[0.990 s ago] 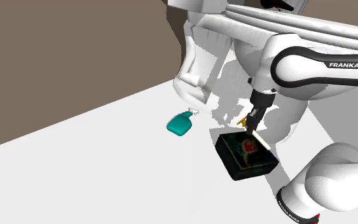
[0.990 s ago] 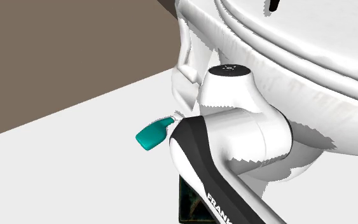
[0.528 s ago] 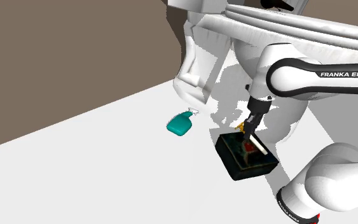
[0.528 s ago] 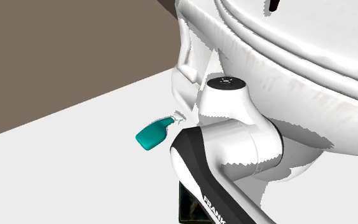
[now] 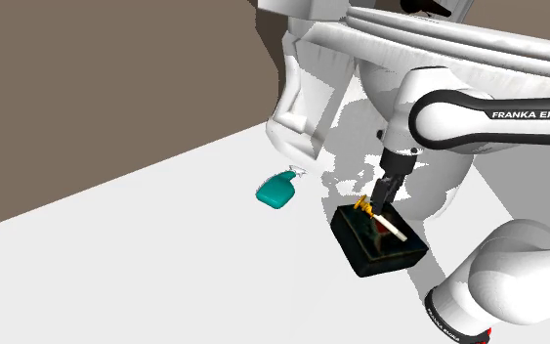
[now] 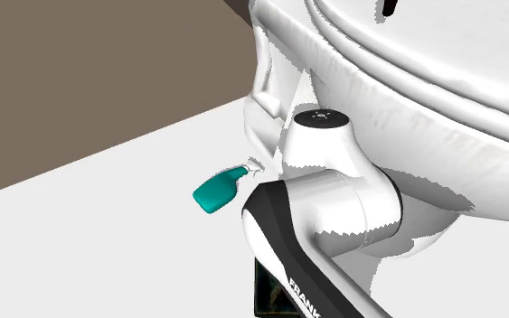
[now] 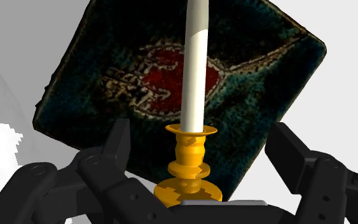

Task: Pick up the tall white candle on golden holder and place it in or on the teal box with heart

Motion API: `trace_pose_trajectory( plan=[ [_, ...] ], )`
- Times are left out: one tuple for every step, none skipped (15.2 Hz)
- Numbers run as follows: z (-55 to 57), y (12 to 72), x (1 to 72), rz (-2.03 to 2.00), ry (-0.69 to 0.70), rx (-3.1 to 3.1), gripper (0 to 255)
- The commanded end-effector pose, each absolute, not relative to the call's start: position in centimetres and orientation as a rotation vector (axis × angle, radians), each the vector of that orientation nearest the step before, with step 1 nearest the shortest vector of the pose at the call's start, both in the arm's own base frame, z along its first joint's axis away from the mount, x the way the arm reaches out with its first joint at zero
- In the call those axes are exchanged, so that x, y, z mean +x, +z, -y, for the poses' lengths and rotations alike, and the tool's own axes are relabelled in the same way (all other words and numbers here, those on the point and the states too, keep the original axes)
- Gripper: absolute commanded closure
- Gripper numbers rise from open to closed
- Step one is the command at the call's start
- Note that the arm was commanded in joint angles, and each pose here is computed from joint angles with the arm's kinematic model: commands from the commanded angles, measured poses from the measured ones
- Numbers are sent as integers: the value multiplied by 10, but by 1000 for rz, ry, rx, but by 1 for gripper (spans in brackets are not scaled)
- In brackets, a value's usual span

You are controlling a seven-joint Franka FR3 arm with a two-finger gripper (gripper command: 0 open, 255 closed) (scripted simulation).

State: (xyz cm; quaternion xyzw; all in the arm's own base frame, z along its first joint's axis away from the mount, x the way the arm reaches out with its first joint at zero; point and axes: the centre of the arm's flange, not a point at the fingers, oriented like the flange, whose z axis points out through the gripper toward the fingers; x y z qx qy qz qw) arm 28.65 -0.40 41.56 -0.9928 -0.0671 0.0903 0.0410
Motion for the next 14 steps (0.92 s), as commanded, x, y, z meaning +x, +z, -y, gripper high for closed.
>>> trace_pose_trajectory(
  plan=[
    [4,416,286,205,277,-3040,0],
    [4,416,286,205,277,-3040,0],
    [5,429,289,205,277,-3040,0],
    [6,441,291,205,277,-3040,0],
    [7,454,294,205,277,-3040,0],
    [7,465,296,205,277,-3040,0],
    [7,465,296,205,277,-3040,0],
    [7,465,296,205,277,-3040,0],
    [7,465,296,205,277,-3040,0],
    [7,465,296,205,277,-3040,0],
    [7,465,296,205,277,-3040,0],
    [7,465,296,205,277,-3040,0],
    [7,465,296,205,277,-3040,0],
    [7,465,296,205,277,-3040,0]
  ],
)
